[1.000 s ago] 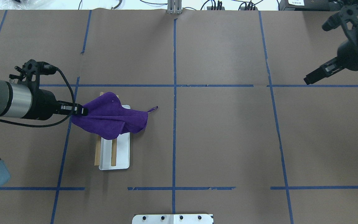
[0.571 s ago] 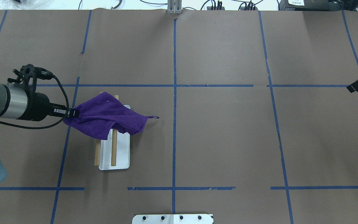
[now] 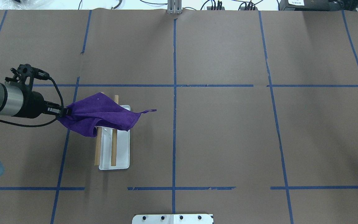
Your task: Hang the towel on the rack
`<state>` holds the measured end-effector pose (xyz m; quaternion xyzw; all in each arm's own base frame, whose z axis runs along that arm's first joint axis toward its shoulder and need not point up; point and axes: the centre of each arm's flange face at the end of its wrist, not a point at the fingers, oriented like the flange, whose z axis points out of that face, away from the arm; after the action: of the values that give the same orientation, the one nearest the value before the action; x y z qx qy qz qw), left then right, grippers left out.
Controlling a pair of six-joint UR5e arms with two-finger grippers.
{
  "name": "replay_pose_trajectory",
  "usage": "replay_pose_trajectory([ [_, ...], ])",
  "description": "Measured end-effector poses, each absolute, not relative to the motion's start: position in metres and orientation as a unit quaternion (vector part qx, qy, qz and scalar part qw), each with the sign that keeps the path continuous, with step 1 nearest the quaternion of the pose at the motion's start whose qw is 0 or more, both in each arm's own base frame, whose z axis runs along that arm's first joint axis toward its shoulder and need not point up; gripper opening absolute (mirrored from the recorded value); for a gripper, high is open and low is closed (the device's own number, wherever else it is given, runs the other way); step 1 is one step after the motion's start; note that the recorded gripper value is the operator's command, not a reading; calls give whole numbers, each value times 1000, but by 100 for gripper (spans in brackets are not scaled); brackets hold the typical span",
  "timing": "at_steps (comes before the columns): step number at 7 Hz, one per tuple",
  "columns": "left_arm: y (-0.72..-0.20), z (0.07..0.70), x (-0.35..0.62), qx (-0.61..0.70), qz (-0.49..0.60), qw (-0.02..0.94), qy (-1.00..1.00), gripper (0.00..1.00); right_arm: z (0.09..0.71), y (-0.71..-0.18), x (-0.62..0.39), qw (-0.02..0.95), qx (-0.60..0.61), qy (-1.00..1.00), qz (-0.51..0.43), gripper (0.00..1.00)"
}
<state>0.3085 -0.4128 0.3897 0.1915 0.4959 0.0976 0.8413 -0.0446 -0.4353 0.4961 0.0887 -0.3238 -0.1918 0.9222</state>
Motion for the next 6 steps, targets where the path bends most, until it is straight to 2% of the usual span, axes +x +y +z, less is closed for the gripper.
replay_pose_trajectory([
  [3,-421,410,277,204,133,844,477,100,559,-408,-3,937,36,-321,-135,100],
  [6,-457,475,167,155,119,881,430,100,603,-395,44,943,15,-323,-82,100],
])
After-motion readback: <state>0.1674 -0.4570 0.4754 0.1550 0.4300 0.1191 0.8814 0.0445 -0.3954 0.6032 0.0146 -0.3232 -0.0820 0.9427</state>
